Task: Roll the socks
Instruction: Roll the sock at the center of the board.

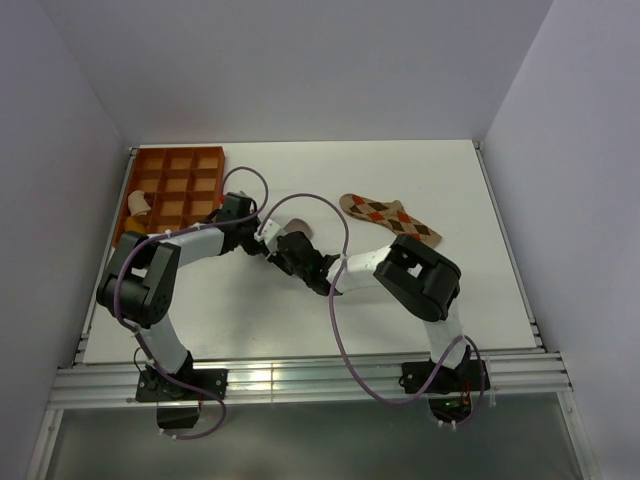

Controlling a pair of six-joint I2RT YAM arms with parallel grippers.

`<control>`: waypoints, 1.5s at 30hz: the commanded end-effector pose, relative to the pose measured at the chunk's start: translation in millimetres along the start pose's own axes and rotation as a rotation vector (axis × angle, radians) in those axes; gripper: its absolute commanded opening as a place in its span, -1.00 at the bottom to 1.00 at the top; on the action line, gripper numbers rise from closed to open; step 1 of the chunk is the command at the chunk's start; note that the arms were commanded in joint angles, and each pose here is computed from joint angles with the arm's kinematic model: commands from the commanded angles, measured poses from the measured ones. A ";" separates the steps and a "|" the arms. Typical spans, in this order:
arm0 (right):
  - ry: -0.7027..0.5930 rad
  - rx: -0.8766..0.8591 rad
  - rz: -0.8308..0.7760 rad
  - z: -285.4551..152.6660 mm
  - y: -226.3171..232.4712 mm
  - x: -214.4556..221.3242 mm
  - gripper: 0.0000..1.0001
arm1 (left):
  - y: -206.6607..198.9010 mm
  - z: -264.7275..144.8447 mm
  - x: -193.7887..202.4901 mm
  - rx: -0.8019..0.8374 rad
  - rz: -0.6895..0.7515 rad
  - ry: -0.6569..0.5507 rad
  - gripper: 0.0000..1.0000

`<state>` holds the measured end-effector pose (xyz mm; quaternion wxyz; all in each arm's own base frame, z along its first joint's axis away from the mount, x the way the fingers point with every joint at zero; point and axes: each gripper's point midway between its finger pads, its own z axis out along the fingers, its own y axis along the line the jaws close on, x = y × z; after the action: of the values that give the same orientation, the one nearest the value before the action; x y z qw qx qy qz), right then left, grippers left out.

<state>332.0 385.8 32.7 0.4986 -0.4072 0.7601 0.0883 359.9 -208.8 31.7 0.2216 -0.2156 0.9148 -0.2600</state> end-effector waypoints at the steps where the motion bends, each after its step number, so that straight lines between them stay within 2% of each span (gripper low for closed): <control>1: 0.048 -0.094 0.006 5.5 25.2 13.9 -0.32 | 29.5 1.8 40.2 -0.083 -0.013 0.141 -0.99; 2: 0.049 -0.104 0.005 4.9 26.8 14.5 -0.48 | 30.2 1.6 39.2 -0.084 -0.018 0.135 -0.99; 4: 0.065 -0.113 0.008 3.4 26.9 16.1 -0.61 | 29.3 0.1 38.0 -0.075 -0.022 0.121 -0.96; 5: 0.070 -0.135 0.010 2.8 30.3 17.1 -0.73 | 28.8 -0.8 36.4 -0.070 -0.033 0.112 -0.86; 7: 0.091 -0.157 0.028 1.8 30.0 20.1 -0.82 | 28.5 -3.4 32.1 -0.048 -0.058 0.089 -0.71; 8: 0.090 -0.190 0.036 0.3 33.9 18.9 -0.87 | 28.6 -4.7 30.3 -0.041 -0.067 0.079 -0.54; 10: 0.102 -0.208 0.067 -1.0 30.1 21.6 -0.91 | 30.5 -9.0 24.2 -0.030 -0.095 0.044 -0.35; 11: 0.117 -0.236 0.087 -2.6 33.1 24.5 -0.96 | 30.7 -10.7 21.6 -0.025 -0.103 0.031 -0.14; 13: 0.121 -0.248 0.118 -2.5 27.2 25.4 -1.00 | 33.2 -16.1 14.2 -0.015 -0.130 -0.007 0.02; 14: 0.127 -0.278 0.141 -4.3 30.5 26.3 -1.00 | 34.7 -18.3 13.0 -0.015 -0.141 -0.016 0.16; 20: 0.177 -0.374 0.238 -5.7 27.6 28.4 -1.00 | 39.0 -34.5 -8.1 0.026 -0.210 -0.128 0.53; 23: 0.178 -0.472 0.314 -7.5 28.4 18.1 -1.00 | 40.8 -45.3 -15.0 0.044 -0.219 -0.184 0.57; 29: 0.281 -0.657 0.490 -9.5 24.2 3.0 -1.00 | 44.8 -63.1 -13.1 0.097 -0.206 -0.256 0.54; 31: 0.341 -0.713 0.524 -7.6 27.6 10.4 -1.00 | 44.6 -64.6 -12.2 0.115 -0.199 -0.265 0.51; 38: 0.417 -0.759 0.558 -2.3 30.0 7.9 -1.00 | 54.6 -60.7 2.9 0.146 -0.214 -0.253 0.50; 45: 0.433 -0.796 0.588 -0.3 35.1 8.0 -1.00 | 49.0 -52.4 -1.8 0.217 -0.251 -0.285 0.47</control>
<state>325.0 408.9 37.4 0.1538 -0.3579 0.8192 0.4210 313.4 -147.4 42.4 0.3247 -0.3328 0.8212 -0.3309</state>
